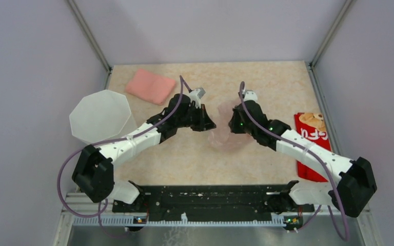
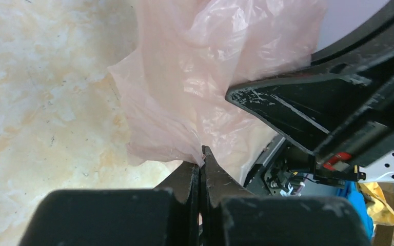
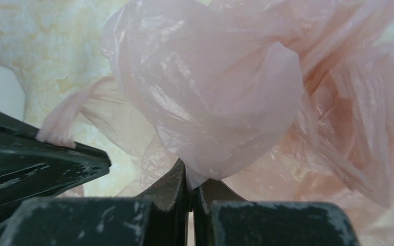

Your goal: Put the trash bags into the trash bin

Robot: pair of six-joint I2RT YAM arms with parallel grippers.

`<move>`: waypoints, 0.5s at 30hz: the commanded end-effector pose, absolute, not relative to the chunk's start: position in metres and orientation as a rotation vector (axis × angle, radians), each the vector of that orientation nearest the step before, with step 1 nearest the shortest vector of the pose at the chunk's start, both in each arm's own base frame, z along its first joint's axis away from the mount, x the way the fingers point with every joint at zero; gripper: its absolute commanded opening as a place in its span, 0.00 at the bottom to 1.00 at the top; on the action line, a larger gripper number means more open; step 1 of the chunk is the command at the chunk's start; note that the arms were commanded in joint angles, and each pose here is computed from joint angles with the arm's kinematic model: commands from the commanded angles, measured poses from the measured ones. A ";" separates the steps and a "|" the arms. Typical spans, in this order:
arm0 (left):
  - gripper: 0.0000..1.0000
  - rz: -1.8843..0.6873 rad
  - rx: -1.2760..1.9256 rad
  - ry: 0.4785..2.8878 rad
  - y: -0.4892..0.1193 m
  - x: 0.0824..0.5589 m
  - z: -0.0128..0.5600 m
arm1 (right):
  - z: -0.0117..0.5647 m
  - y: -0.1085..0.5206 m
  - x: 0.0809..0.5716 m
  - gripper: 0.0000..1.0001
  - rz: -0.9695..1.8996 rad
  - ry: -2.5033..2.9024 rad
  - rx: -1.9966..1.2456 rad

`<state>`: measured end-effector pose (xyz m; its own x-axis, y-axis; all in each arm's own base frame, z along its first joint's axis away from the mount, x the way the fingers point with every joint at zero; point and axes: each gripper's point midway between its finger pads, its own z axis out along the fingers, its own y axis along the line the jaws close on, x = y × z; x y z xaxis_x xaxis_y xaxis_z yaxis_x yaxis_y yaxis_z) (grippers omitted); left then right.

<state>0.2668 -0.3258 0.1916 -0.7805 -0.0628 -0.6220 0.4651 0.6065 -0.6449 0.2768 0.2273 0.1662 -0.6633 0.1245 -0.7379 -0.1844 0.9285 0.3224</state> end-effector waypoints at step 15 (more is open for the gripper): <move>0.00 -1.159 0.339 1.938 -0.330 0.288 0.279 | 0.041 0.223 0.268 0.00 0.194 2.474 -0.114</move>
<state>0.2780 -0.3255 0.2068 -0.7444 -0.0854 -0.6623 0.4842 0.6139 -0.6234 0.2535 0.2059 0.0394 -0.8214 -0.0671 -0.5663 -0.1255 0.9900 0.0648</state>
